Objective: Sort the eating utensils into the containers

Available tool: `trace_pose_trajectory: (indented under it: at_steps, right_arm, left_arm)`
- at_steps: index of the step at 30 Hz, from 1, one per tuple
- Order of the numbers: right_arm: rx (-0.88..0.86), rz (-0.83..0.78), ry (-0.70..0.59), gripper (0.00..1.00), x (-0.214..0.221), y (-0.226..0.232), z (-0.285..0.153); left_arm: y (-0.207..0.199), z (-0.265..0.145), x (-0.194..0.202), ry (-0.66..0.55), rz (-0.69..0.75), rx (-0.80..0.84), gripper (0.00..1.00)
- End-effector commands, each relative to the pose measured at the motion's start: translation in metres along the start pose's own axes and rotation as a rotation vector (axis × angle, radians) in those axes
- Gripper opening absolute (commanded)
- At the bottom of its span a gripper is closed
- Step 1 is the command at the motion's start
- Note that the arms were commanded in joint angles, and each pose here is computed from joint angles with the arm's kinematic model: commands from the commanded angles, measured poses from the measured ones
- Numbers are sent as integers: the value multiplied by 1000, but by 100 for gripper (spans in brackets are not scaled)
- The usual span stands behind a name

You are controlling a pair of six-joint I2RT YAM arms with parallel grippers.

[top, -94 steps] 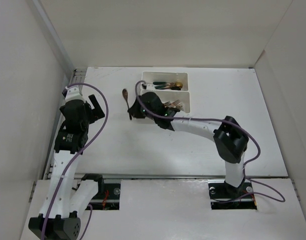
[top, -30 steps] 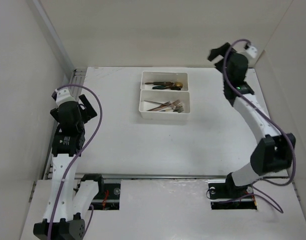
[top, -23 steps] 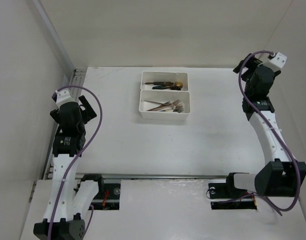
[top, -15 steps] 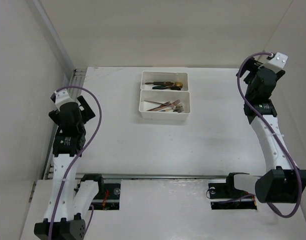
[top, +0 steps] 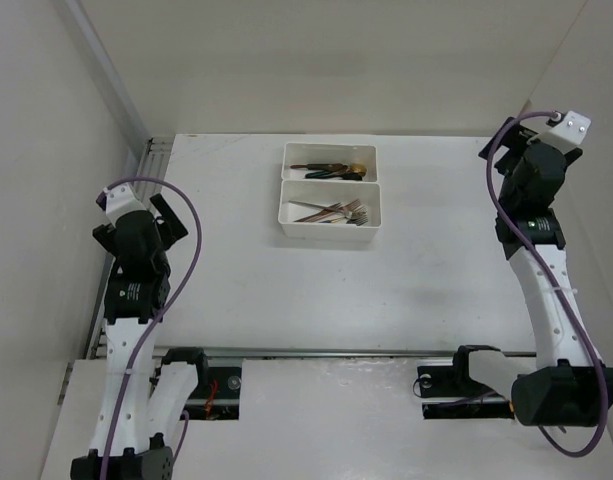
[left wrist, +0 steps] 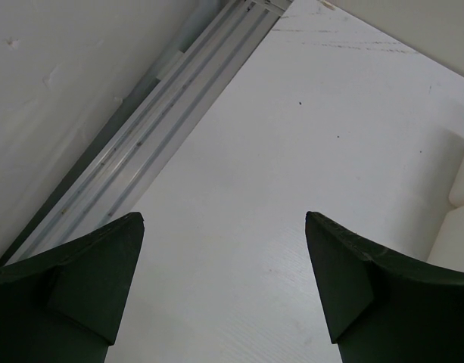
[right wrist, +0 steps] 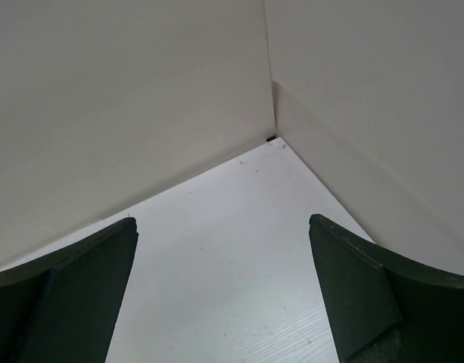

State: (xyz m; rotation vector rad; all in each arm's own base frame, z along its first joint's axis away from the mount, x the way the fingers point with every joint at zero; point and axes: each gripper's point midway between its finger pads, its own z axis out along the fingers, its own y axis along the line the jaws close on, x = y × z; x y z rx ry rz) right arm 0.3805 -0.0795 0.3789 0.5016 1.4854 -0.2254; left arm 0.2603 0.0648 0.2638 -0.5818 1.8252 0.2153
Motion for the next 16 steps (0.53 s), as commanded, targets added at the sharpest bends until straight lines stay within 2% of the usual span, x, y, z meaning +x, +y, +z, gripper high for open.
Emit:
trace_pose_trajectory:
  at_steps: [1,16]
  right_arm:
    - [-66,40,-24,99,-11,12,-7]
    - [-104,72,-43,99,-19,15,-19]
  left_arm:
    - [2,-2,-7,-45,-17,-1,86]
    - [9,-9,-4,-59,-26,-6,87]
